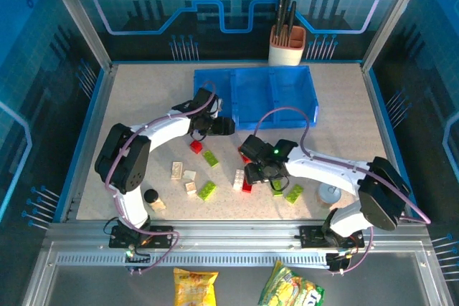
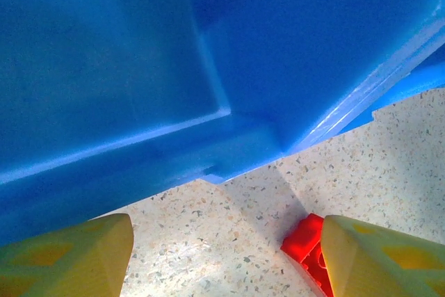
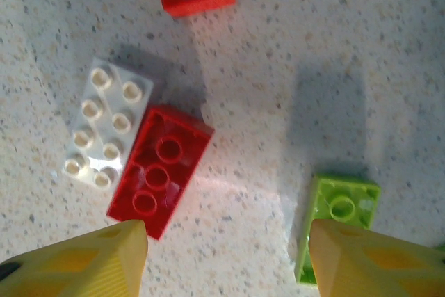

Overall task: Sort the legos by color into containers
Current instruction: Move the container to the top-center of the table, then pick up the lego from the center of the table.

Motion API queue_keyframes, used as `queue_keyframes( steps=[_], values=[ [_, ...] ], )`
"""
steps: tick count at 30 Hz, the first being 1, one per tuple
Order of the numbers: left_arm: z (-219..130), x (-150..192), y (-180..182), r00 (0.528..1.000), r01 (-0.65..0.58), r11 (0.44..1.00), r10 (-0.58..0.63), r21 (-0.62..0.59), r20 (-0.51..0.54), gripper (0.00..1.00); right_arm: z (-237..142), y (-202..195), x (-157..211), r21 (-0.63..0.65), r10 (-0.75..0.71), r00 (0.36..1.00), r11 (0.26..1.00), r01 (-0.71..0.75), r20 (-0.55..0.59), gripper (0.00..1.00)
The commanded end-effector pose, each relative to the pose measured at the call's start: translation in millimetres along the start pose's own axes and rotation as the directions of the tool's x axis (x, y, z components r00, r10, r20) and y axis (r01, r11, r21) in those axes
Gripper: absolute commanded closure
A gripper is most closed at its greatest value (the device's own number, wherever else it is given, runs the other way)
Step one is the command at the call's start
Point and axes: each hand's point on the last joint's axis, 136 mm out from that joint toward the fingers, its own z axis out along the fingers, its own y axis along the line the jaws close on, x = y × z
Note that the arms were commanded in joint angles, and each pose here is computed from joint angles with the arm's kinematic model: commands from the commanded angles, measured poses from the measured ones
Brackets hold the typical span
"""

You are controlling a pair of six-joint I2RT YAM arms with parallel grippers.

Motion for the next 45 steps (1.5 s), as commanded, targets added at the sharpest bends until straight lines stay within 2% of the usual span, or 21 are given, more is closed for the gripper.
queue_keyframes(
  steps=[1, 9, 14, 27, 33, 40, 45],
  values=[
    [-1.8, -8.6, 0.7, 1.0, -0.029, 0.999, 0.029, -0.018, 0.006, 0.27, 0.6, 14.3, -23.9, -0.014, -0.046, 0.997, 0.999, 0.047, 0.07, 0.36],
    [-22.3, -10.0, -23.3, 1.0, -0.017, 0.996, 0.016, 0.092, 0.013, 0.27, 18.1, 23.3, -56.4, -0.017, -0.125, 0.99, 0.992, 0.126, 0.067, 0.41],
    [-44.4, -6.5, -24.7, 0.999, -0.002, 0.995, -0.001, 0.098, 0.033, 0.27, 32.0, 24.6, -71.2, -0.015, -0.154, 0.987, 0.988, 0.155, 0.054, 0.43],
    [-107.1, 2.5, 19.7, 0.986, 0.092, 0.993, -0.101, 0.073, 0.131, 0.26, 64.0, 20.7, -82.3, 0.057, -0.212, 0.977, 0.975, 0.213, -0.011, 0.48],
    [-116.9, 12.2, 34.8, 0.982, 0.113, 0.992, -0.119, 0.051, 0.147, 0.26, 63.0, 19.6, -82.3, 0.068, -0.222, 0.975, 0.973, 0.223, -0.019, 0.49],
    [-122.4, 14.0, 39.3, 0.979, 0.12, 0.992, -0.126, 0.043, 0.161, 0.26, 39.5, 21.0, -93.3, 0.063, -0.232, 0.972, 0.971, 0.23, 0.026, 0.5],
    [-125.2, 11.8, 40.9, 0.977, 0.123, 0.992, -0.128, 0.04, 0.171, 0.26, 40.3, 15.4, -96.1, 0.06, -0.247, 0.969, 0.967, 0.246, 0.009, 0.49]
  ],
)
